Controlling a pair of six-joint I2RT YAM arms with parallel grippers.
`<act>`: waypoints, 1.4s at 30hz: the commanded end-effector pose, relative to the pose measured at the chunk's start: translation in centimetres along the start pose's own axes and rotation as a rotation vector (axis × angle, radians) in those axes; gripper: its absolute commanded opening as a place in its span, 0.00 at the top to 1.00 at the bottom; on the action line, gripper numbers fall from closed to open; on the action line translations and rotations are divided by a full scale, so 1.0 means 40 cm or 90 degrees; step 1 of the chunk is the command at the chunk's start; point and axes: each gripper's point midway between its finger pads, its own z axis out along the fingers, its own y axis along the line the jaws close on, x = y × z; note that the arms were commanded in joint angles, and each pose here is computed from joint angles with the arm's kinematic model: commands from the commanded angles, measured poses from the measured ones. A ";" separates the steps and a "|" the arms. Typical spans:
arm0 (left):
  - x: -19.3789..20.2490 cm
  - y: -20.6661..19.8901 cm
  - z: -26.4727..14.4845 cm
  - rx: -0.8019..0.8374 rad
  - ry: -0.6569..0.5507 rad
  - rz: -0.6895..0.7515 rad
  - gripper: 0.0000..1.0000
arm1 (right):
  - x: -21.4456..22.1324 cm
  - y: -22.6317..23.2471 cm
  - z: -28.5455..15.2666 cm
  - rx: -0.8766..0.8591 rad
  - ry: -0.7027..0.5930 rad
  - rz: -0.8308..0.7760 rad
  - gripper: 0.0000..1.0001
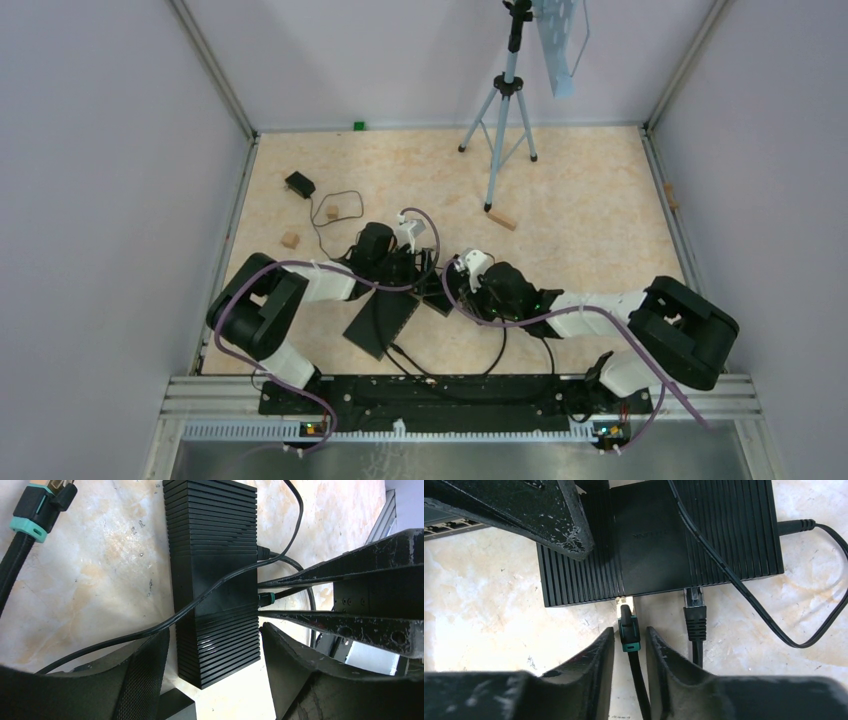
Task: Insert the plug into the switch port
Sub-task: Insert the connector into the switch port.
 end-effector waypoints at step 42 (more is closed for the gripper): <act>0.307 -0.051 0.062 0.102 0.229 0.007 0.70 | -0.388 0.011 0.030 0.012 -0.217 -0.105 1.00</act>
